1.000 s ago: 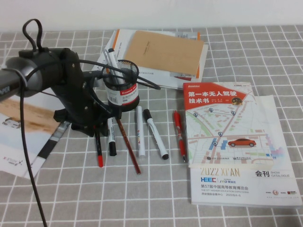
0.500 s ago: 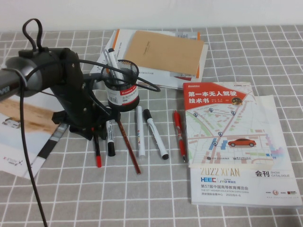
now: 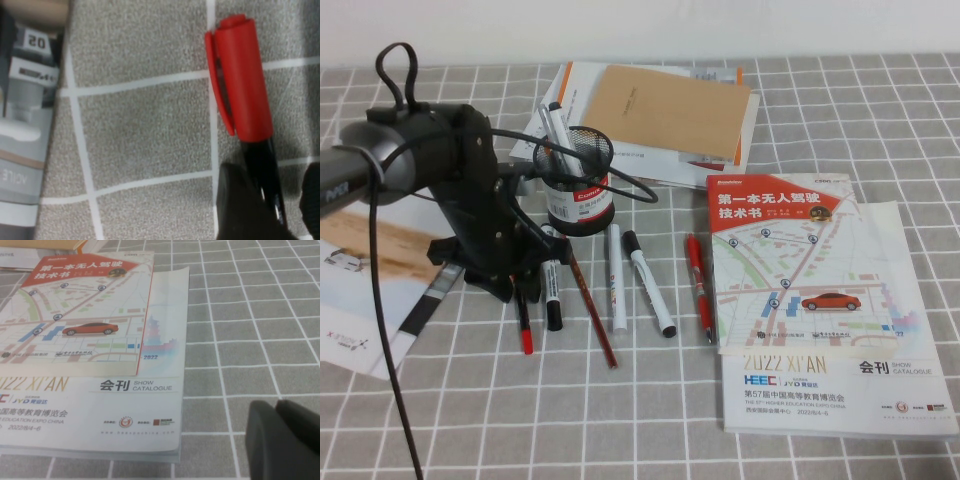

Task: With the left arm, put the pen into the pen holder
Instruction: Pick up the pen on the table, then place the pen onto the pen holder

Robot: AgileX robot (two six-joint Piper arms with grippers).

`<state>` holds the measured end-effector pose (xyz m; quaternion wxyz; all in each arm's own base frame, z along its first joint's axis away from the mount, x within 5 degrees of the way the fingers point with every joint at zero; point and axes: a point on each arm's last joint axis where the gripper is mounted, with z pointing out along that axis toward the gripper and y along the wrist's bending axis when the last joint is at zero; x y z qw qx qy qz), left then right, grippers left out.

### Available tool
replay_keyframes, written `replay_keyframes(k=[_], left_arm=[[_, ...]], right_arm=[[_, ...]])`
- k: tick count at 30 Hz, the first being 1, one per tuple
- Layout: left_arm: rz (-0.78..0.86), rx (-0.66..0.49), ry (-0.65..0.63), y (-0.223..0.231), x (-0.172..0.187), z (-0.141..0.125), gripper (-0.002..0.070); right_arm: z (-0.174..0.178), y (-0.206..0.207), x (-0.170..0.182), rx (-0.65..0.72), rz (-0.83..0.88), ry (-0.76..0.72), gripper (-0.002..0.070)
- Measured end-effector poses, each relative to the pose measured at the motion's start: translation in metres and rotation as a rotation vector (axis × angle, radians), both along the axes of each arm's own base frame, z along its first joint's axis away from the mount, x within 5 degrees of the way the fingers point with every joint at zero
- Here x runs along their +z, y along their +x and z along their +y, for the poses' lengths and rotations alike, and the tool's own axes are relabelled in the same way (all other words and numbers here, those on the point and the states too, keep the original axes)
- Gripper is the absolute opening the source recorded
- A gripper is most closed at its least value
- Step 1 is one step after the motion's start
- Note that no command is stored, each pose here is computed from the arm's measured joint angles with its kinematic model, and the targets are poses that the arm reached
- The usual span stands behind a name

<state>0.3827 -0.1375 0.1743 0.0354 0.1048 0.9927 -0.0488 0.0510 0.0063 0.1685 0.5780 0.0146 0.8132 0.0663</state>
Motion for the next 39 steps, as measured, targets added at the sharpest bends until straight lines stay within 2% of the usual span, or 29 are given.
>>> replay_keyframes(k=[5,7,9,10,18,22,27,30,33,39], left_arm=[[-0.008,-0.008,0.014,0.001,-0.001,0.001,0.0232],[-0.012,-0.016,0.022,0.001,-0.001,0.002,0.0185],[-0.016,-0.030,0.032,0.002,-0.001,0.003,0.0087],[-0.017,-0.036,0.034,0.002,-0.001,0.003,0.0064],[-0.016,-0.093,0.047,-0.001,0.002,0.004,0.0061],[-0.043,-0.114,0.054,-0.017,0.018,0.011,0.0062],[-0.252,-0.110,-0.002,-0.043,0.055,0.020,0.0061],[-0.442,-0.099,-0.057,-0.055,0.068,0.024,0.0061],[-0.699,-0.084,-0.132,-0.063,0.074,0.026,0.0061],[-1.088,0.017,-0.244,-0.063,0.080,0.031,0.0061]], right_arm=[[0.000,0.000,0.000,0.000,0.000,0.000,-0.0013],[0.000,0.000,0.000,0.000,0.000,0.000,-0.0013],[0.000,0.000,0.000,0.000,0.000,0.000,-0.0013],[0.000,0.000,0.000,0.000,0.000,0.000,-0.0013],[0.000,0.000,0.000,0.000,0.000,0.000,-0.0013],[0.000,0.000,0.000,0.000,0.000,0.000,-0.0013],[0.000,0.000,0.000,0.000,0.000,0.000,-0.0013],[0.000,0.000,0.000,0.000,0.000,0.000,-0.0013],[0.000,0.000,0.000,0.000,0.000,0.000,-0.0013],[0.000,0.000,0.000,0.000,0.000,0.000,-0.0013]])
